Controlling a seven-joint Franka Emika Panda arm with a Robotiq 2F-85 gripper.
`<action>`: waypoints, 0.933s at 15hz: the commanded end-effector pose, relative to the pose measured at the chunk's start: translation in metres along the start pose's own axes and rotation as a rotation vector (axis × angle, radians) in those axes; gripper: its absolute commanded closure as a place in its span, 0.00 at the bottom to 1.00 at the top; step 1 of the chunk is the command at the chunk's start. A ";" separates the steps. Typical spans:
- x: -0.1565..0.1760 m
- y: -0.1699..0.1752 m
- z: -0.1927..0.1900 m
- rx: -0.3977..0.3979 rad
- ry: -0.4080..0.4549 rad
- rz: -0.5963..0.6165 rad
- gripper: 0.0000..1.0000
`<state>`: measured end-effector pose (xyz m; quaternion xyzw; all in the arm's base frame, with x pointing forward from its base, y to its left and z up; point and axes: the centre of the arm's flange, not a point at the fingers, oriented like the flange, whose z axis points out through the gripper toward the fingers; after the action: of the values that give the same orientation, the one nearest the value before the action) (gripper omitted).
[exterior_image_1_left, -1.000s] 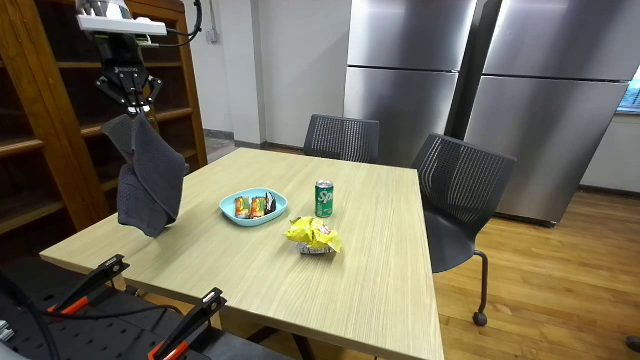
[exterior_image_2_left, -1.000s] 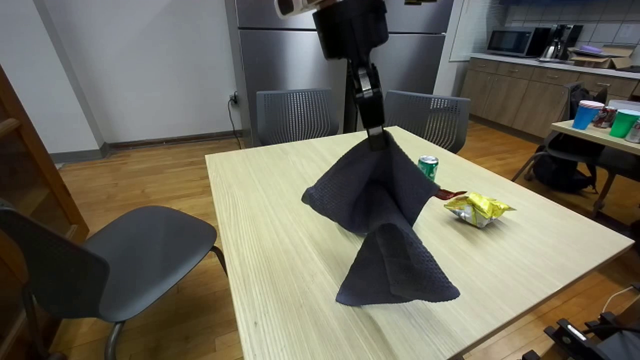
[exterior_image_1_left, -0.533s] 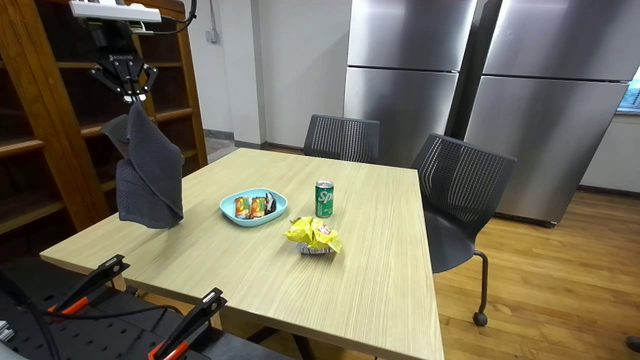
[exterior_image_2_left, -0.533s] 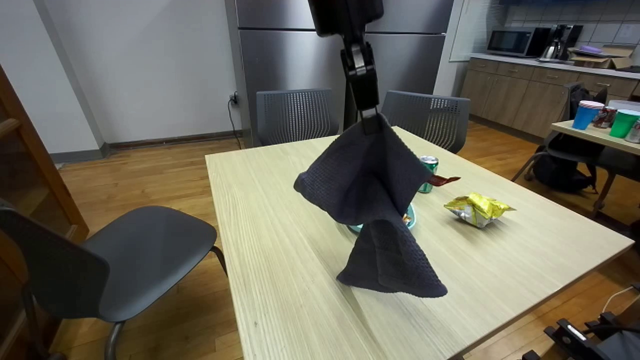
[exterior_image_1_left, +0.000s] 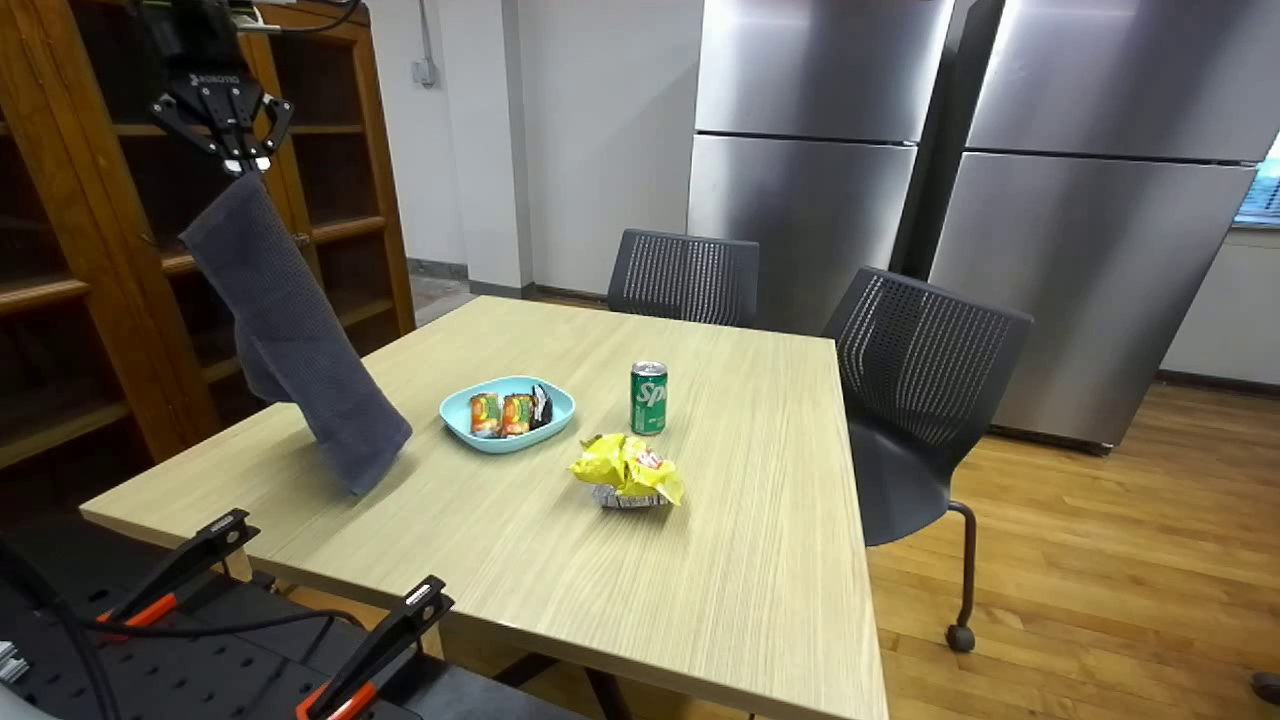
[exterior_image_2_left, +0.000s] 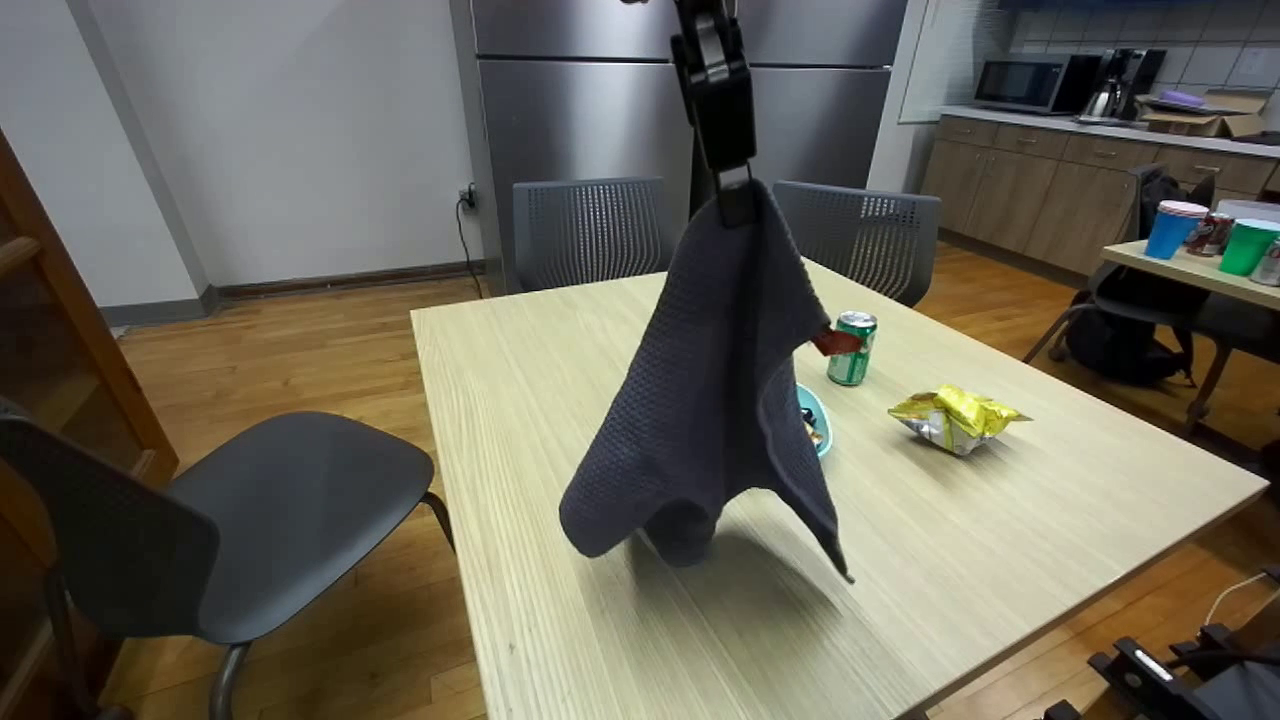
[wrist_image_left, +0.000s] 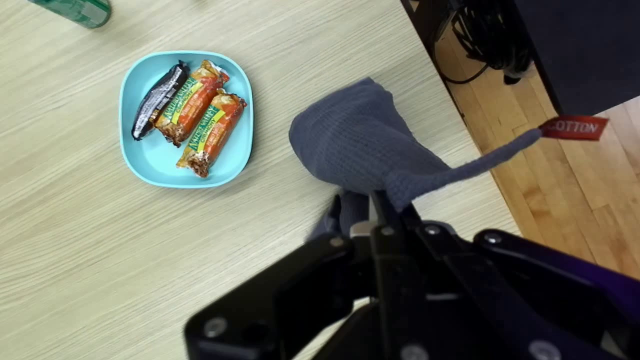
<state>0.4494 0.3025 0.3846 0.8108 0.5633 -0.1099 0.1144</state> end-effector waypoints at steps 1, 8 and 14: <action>-0.014 0.008 0.004 0.029 0.001 0.017 0.99; -0.042 0.047 0.030 0.115 0.012 0.034 0.99; -0.074 0.089 0.053 0.194 0.035 0.025 0.99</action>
<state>0.4930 0.2135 0.3618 0.8297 0.5362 -0.1466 0.0503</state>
